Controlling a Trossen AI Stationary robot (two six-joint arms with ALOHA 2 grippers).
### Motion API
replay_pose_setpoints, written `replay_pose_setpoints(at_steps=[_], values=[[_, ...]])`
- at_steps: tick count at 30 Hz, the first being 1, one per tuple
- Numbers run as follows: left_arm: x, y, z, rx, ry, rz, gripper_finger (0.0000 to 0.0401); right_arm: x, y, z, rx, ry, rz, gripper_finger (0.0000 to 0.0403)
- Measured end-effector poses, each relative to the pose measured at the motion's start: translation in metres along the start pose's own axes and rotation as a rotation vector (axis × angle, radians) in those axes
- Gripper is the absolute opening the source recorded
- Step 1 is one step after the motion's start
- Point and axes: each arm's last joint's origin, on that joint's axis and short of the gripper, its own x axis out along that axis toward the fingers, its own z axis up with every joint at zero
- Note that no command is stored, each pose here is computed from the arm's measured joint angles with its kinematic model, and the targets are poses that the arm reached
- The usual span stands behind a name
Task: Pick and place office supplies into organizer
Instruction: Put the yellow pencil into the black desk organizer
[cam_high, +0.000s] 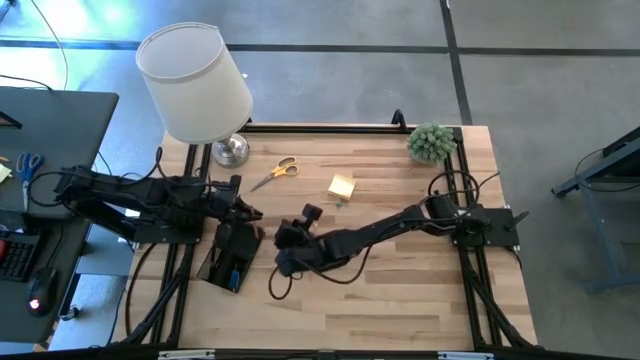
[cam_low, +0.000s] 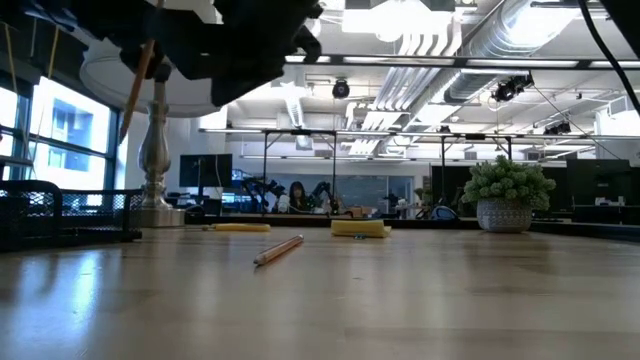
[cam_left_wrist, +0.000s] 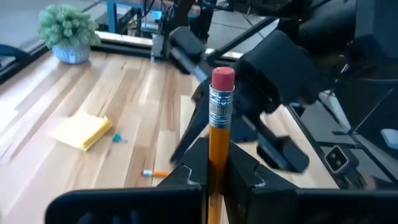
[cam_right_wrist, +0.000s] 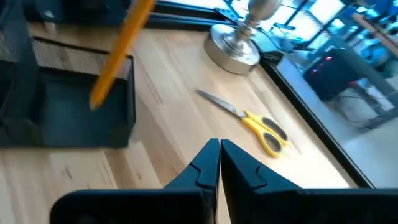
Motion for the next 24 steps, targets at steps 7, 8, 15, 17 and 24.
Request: replay_pose_setpoints(at_steps=[7,8,15,17,24], values=[[-0.021,-0.002,-0.005,0.001,0.033,-0.114,0.0003,-0.014,-0.005,-0.006,0.006,0.039,-0.082,0.0001],[-0.025,-0.002,-0.005,0.001,0.038,-0.133,0.0003,-0.014,-0.007,-0.007,0.006,0.041,-0.106,0.0002],[-0.051,-0.008,0.001,0.098,0.029,-0.318,0.0003,-0.019,-0.014,-0.014,0.028,0.056,-0.193,0.0001],[-0.057,-0.010,0.002,0.129,0.002,-0.383,0.0003,-0.018,-0.014,-0.018,0.044,0.060,-0.202,0.0002],[-0.069,-0.013,0.001,0.138,-0.019,-0.524,0.0003,-0.016,-0.015,-0.026,0.045,0.083,-0.215,0.0002]])
